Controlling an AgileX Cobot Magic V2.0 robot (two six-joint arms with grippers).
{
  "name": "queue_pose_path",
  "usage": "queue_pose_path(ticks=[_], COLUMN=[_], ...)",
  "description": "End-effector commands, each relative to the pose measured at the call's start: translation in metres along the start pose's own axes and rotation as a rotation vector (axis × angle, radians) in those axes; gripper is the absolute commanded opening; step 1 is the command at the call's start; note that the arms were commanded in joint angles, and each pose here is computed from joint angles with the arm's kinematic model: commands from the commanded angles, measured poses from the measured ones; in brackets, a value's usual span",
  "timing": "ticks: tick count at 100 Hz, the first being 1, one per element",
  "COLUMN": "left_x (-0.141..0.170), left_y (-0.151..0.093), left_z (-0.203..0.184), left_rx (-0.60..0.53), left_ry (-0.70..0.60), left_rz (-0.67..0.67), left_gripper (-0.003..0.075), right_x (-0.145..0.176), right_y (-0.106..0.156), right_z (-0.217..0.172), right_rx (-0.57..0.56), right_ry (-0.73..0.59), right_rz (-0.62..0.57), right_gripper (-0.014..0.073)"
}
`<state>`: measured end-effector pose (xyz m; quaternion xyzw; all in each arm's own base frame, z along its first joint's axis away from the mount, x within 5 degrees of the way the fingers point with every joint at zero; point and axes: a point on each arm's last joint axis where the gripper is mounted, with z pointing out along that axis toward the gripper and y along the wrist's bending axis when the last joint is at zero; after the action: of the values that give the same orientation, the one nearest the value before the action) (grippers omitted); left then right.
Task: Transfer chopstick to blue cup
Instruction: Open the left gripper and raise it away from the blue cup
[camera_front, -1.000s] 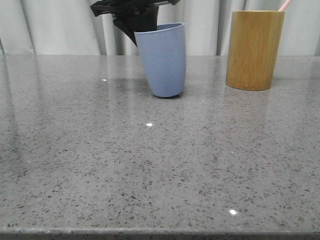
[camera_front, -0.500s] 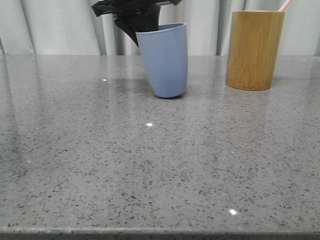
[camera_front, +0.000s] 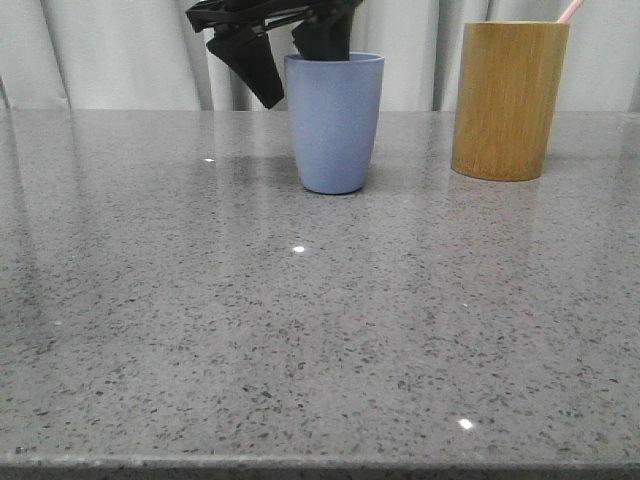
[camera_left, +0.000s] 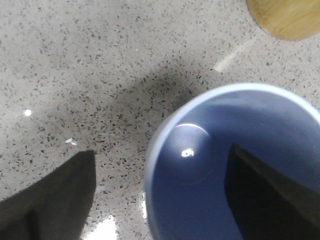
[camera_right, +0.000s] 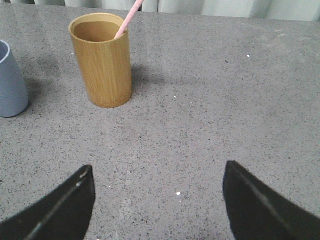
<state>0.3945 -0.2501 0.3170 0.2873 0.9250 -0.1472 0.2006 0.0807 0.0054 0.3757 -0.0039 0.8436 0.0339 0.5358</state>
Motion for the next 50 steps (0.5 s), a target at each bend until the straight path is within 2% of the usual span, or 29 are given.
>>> queue_pose_path(ticks=[1, 24, 50], left_x=[-0.010, -0.013, -0.021], left_y=[-0.014, -0.016, -0.023], left_z=[-0.038, -0.044, -0.081], left_rx=[0.025, 0.032, 0.036], left_ry=[-0.132, -0.153, -0.225], left_rz=[0.008, 0.011, 0.040], left_gripper=[0.0540, 0.0540, 0.0538], right_x=[-0.014, -0.014, -0.014], right_y=[0.000, 0.000, 0.000], right_z=[-0.003, -0.003, -0.003], right_rx=[0.000, 0.001, 0.001], right_ry=[-0.090, -0.090, -0.090], right_rz=[-0.020, -0.021, -0.021], right_gripper=[0.0539, 0.0539, 0.0539])
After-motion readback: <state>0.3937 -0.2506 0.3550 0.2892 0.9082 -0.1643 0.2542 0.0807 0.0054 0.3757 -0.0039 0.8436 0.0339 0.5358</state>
